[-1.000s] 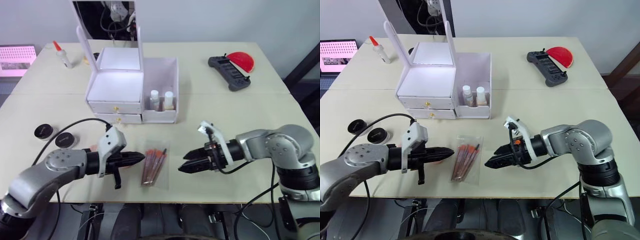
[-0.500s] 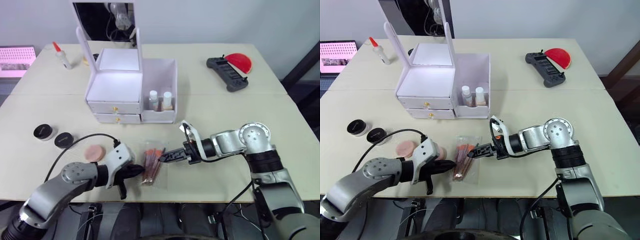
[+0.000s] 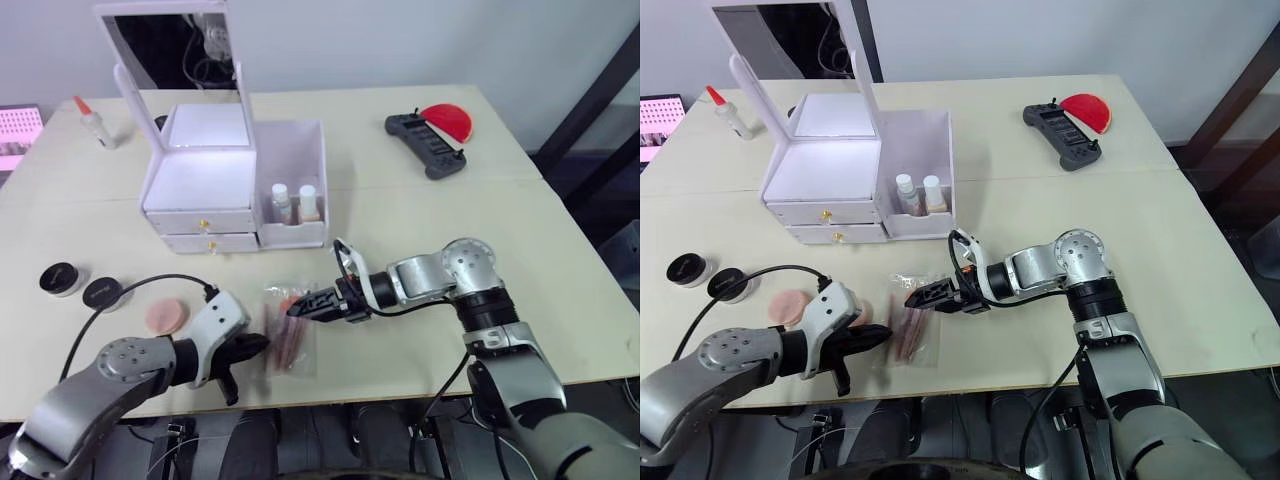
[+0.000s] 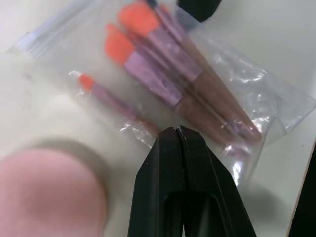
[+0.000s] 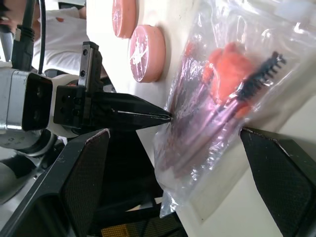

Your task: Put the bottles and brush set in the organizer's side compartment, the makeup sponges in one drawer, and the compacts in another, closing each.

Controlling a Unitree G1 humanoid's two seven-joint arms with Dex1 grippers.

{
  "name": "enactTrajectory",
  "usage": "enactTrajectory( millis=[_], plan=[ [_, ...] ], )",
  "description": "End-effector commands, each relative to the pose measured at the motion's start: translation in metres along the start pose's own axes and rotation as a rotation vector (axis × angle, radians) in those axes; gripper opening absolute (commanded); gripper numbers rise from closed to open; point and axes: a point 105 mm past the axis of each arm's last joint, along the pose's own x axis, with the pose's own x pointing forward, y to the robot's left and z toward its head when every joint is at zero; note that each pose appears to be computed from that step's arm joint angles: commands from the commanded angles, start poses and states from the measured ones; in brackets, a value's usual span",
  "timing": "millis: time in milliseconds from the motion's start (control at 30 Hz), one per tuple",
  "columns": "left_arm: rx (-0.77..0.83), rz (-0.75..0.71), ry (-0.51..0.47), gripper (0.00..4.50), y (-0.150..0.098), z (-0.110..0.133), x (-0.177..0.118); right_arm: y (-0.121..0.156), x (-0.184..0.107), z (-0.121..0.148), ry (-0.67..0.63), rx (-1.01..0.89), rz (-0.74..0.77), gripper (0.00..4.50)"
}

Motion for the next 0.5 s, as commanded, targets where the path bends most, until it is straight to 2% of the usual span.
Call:
enactTrajectory(
  millis=[33,367,400,433,500],
  plan=[
    [-0.001,-0.012,-0.043,0.04,-0.004,0.011,-0.006,-0.004,0.022,-0.011,0.078,0.03,-0.021,4.5],
    [-0.011,-0.009,-0.023,0.04,-0.005,0.005,-0.004,-0.002,0.035,-0.01,0.102,0.043,-0.025,4.5],
    [-0.014,-0.008,-0.021,0.0,-0.005,0.004,-0.005,-0.003,0.035,-0.011,0.102,0.046,-0.024,3.94],
    [-0.019,-0.007,-0.019,0.0,-0.005,0.003,-0.005,-0.003,0.036,-0.012,0.103,0.048,-0.02,3.69],
    [-0.025,-0.003,-0.015,0.0,-0.005,0.0,-0.006,-0.002,0.038,-0.012,0.1,0.053,-0.014,2.77]
  ],
)
